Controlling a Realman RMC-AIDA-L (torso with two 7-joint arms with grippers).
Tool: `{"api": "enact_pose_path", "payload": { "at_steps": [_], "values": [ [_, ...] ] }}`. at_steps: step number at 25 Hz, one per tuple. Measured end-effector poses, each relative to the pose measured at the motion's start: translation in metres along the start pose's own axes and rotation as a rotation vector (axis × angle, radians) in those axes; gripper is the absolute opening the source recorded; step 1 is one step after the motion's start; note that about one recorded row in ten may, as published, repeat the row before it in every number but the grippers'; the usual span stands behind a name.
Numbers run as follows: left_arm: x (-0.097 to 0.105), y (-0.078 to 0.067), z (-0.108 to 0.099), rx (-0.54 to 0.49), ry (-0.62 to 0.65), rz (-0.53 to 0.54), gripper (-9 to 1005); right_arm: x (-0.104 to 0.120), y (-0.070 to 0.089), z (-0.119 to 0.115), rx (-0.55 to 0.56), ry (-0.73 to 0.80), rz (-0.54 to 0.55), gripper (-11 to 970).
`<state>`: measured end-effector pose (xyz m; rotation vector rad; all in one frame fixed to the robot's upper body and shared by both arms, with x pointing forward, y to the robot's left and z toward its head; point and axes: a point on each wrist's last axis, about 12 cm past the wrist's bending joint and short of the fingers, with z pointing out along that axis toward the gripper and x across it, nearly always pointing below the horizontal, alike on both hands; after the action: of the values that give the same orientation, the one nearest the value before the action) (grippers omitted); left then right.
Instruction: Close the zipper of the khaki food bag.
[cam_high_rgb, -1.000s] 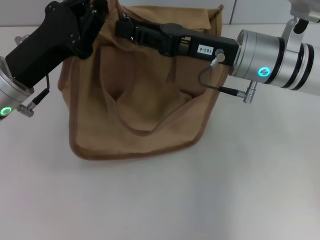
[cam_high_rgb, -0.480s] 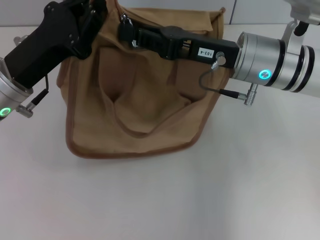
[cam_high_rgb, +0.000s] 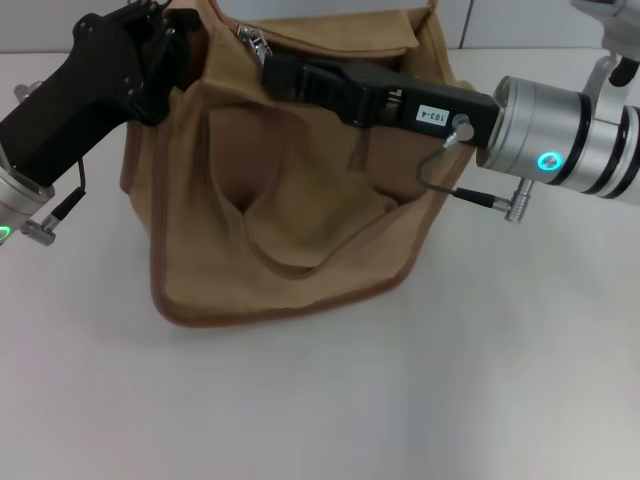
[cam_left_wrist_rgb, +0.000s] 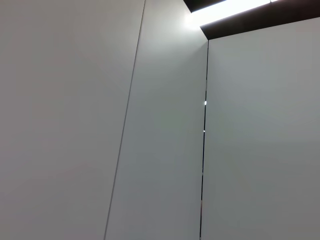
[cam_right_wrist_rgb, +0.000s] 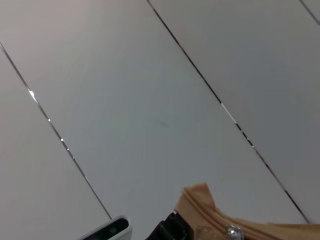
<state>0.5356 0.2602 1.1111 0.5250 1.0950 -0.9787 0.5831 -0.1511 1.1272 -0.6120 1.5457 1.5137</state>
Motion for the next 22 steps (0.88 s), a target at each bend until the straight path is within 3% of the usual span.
{"api": "enact_pose_path", "payload": {
  "at_steps": [14,22],
  "values": [
    [-0.002,-0.001,-0.021,-0.066,-0.023,0.007,26,0.006,-0.003,-0.022,0.053,-0.018,0.013,9],
    [-0.004,-0.001,-0.027,-0.086,-0.024,0.016,26,0.013,-0.006,-0.057,0.15,-0.075,0.027,9]
  ]
}}
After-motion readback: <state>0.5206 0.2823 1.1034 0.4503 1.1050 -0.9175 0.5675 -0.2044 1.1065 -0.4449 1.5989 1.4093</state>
